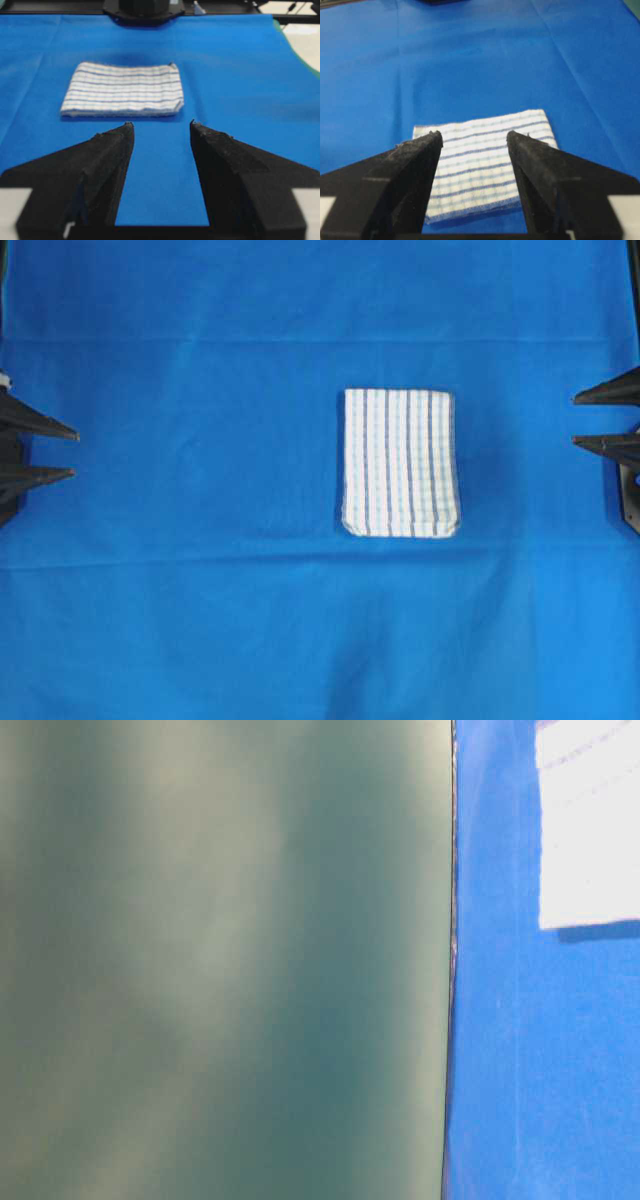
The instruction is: Fold a vertical towel.
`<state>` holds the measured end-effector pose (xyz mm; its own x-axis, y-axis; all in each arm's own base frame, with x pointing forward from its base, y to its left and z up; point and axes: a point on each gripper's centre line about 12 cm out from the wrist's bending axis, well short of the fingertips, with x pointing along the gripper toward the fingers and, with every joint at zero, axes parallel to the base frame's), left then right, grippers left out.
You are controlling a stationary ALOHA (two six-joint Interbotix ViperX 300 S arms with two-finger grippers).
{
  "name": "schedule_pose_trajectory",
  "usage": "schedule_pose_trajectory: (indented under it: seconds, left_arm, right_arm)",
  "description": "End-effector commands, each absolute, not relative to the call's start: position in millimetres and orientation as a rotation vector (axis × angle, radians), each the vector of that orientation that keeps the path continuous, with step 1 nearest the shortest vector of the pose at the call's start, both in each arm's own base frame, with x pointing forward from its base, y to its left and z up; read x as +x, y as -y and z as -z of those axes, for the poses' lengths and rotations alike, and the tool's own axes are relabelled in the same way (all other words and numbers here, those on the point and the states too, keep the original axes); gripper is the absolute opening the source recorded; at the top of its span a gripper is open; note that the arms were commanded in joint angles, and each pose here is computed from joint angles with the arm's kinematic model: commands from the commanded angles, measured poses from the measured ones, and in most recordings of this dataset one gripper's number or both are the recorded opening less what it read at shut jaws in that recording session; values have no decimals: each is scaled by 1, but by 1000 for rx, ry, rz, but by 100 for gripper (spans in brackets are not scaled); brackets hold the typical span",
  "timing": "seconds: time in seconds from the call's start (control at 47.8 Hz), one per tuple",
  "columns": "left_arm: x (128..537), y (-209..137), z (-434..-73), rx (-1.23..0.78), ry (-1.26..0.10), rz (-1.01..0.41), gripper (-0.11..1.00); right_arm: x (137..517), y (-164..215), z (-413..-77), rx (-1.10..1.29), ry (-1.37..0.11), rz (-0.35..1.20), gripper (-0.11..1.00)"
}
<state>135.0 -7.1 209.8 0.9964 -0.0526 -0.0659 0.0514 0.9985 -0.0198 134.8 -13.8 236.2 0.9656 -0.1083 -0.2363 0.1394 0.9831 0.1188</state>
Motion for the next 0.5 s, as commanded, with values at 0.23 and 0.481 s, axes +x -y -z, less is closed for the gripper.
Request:
schedule_pose_trajectory:
  seconds: [0.23, 0.481]
  left_arm:
    - [137, 6, -213, -20, -66, 46, 47]
    - [137, 6, -213, -20, -68, 46, 47]
  right_arm:
    - [138, 14, -237, 139, -235, 122, 60]
    - [139, 13, -235, 142, -238, 120, 60]
